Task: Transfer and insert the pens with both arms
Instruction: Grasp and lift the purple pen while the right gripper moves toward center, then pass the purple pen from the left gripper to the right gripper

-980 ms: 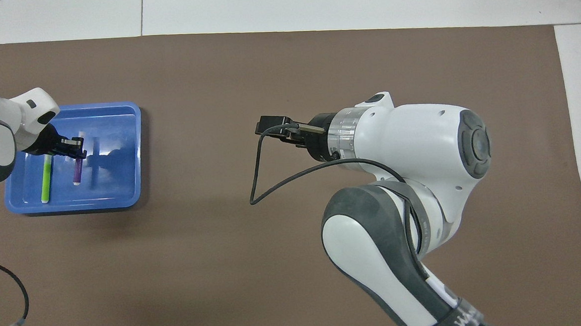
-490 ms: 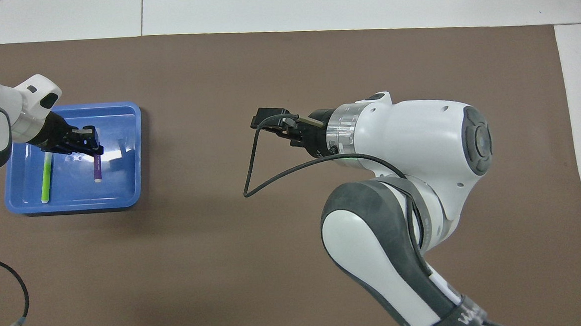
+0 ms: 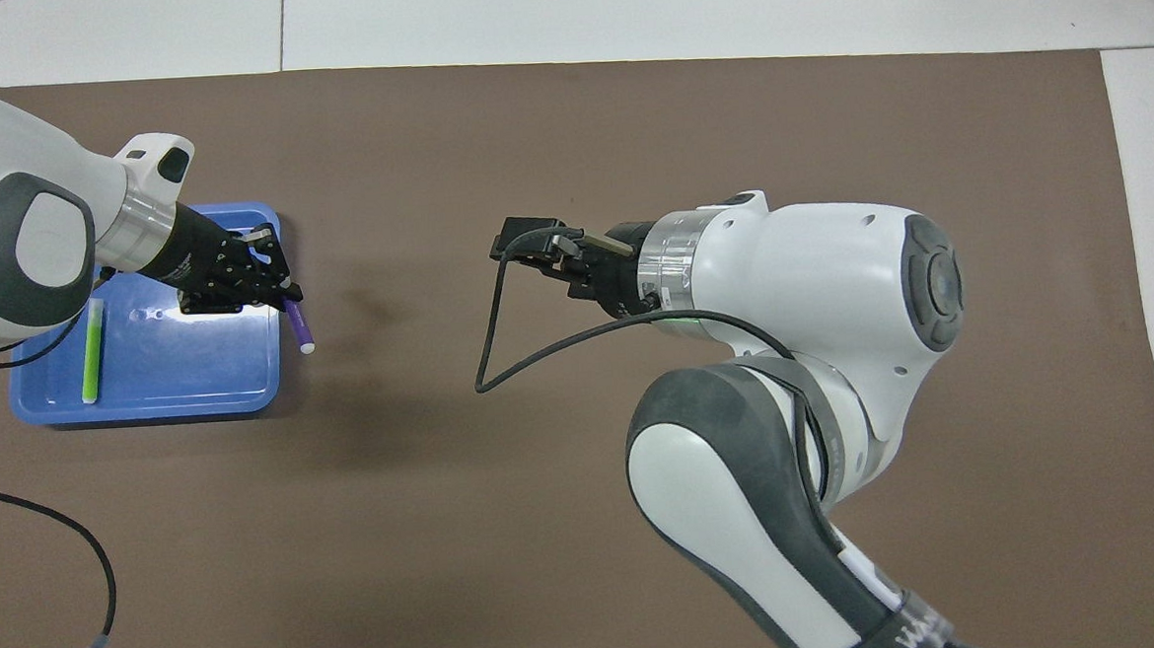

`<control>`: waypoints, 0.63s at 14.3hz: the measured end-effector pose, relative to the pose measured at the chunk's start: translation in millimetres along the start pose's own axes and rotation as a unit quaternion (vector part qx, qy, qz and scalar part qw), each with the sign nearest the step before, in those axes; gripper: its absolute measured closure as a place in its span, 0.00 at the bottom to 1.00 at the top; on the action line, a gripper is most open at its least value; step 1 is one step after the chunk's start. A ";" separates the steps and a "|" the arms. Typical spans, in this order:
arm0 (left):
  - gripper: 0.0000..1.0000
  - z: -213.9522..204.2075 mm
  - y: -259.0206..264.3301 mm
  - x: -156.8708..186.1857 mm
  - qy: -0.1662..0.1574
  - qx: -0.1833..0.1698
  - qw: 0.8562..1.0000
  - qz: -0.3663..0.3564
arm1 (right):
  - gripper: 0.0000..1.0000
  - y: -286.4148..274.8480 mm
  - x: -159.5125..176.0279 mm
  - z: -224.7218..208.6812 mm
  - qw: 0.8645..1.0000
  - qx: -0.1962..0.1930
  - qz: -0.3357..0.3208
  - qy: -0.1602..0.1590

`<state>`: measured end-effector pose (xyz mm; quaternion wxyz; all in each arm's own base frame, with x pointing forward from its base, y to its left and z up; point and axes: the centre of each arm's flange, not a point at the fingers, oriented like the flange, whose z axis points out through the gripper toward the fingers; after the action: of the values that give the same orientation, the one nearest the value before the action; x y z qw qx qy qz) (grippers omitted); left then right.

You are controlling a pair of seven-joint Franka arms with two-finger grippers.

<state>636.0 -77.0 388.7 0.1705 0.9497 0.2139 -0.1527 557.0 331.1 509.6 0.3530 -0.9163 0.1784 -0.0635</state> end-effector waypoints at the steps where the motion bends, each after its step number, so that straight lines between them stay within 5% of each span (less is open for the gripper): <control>1: 0.83 3.6 6.2 -4.5 -0.012 -0.010 0.999 -0.032 | 0.00 -2.2 -2.7 1.0 1.000 0.001 0.008 -0.001; 9: 0.83 33.7 82.3 -56.5 -0.134 -0.099 0.951 -0.261 | 0.10 -0.2 -15.4 14.9 0.999 -0.020 -0.043 -0.008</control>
<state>617.7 -180.2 400.3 0.2452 0.8099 0.4433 -0.2957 546.3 346.3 498.8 0.3331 -0.9304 0.1374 -0.0680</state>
